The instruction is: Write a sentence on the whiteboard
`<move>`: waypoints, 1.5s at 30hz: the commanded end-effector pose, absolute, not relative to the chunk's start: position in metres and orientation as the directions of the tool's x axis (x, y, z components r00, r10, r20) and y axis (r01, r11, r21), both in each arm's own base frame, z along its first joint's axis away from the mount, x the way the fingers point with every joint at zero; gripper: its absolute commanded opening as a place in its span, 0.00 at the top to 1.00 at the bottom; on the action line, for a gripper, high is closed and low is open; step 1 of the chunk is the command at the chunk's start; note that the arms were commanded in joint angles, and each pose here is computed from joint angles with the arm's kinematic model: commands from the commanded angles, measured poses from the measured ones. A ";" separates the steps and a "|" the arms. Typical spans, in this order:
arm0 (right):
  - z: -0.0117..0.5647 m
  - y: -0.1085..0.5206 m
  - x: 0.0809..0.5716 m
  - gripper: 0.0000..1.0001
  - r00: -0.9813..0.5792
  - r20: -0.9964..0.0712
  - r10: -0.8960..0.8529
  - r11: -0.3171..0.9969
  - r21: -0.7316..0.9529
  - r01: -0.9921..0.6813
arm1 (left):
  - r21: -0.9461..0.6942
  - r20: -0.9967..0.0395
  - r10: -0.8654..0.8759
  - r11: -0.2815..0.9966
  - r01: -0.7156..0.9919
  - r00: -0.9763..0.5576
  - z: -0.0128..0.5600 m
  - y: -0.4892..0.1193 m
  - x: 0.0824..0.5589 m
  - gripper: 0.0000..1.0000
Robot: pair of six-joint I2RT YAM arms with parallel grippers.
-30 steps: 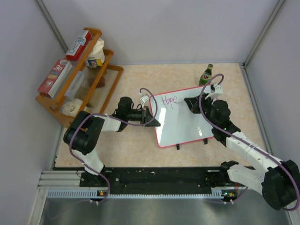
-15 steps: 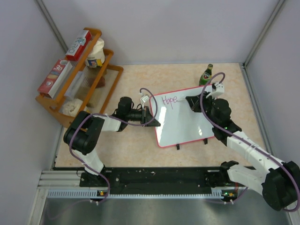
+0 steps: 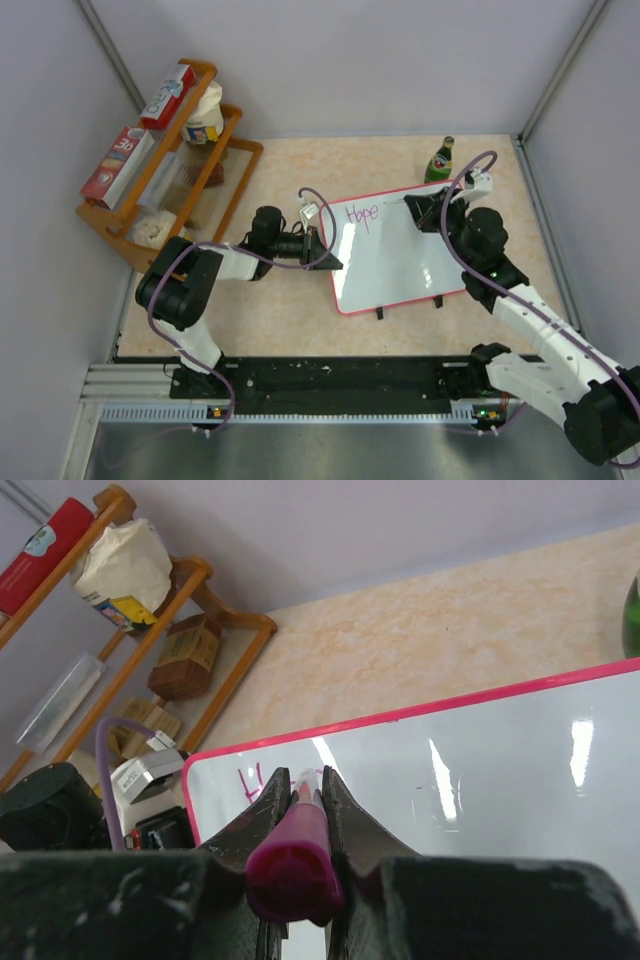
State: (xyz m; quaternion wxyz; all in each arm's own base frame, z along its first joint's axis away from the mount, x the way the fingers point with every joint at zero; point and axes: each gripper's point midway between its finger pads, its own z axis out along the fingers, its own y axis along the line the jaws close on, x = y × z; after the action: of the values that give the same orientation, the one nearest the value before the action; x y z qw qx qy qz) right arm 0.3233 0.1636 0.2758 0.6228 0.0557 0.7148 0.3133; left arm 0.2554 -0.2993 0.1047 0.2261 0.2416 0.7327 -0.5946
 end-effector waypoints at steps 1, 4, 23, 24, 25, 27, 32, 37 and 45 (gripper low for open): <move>0.297 0.145 0.332 1.00 -0.141 -0.877 0.459 0.831 0.480 -0.282 | -0.749 -0.621 0.190 0.142 0.647 -0.760 0.084 -0.303 0.225 1.00; 0.292 0.135 0.335 1.00 -0.134 -0.878 0.459 0.840 0.478 -0.256 | -0.746 -0.623 0.191 0.148 0.649 -0.759 0.083 -0.302 0.225 1.00; 0.290 0.130 0.347 1.00 -0.103 -0.895 0.433 0.864 0.445 -0.233 | -0.750 -0.616 0.196 0.147 0.644 -0.763 0.082 -0.303 0.225 1.00; 0.289 0.131 0.348 1.00 -0.107 -0.895 0.433 0.864 0.446 -0.235 | -0.749 -0.618 0.195 0.148 0.645 -0.762 0.082 -0.303 0.225 1.00; 0.288 0.132 0.350 1.00 -0.108 -0.895 0.433 0.864 0.446 -0.234 | -0.749 -0.618 0.195 0.148 0.646 -0.762 0.081 -0.303 0.225 1.00; 0.291 0.132 0.351 1.00 -0.103 -0.892 0.439 0.861 0.451 -0.237 | -0.750 -0.616 0.195 0.149 0.644 -0.763 0.081 -0.302 0.225 1.00; 0.291 0.135 0.356 1.00 -0.106 -0.891 0.441 0.859 0.453 -0.237 | -0.750 -0.616 0.198 0.147 0.645 -0.762 0.082 -0.303 0.224 1.00; 0.281 0.134 0.360 1.00 -0.123 -0.892 0.436 0.864 0.453 -0.220 | -0.748 -0.619 0.197 0.146 0.647 -0.760 0.082 -0.304 0.224 1.00; 0.262 0.140 0.354 1.00 -0.178 -0.891 0.417 0.861 0.450 -0.235 | -0.748 -0.619 0.197 0.146 0.647 -0.760 0.082 -0.304 0.224 1.00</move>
State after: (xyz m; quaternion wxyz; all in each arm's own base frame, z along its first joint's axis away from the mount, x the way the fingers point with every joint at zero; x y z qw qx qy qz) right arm 0.3512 0.1382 0.2535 0.6317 0.0679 0.7314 0.2478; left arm 0.2552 -0.2999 0.1041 0.2257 0.2420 0.7346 -0.5924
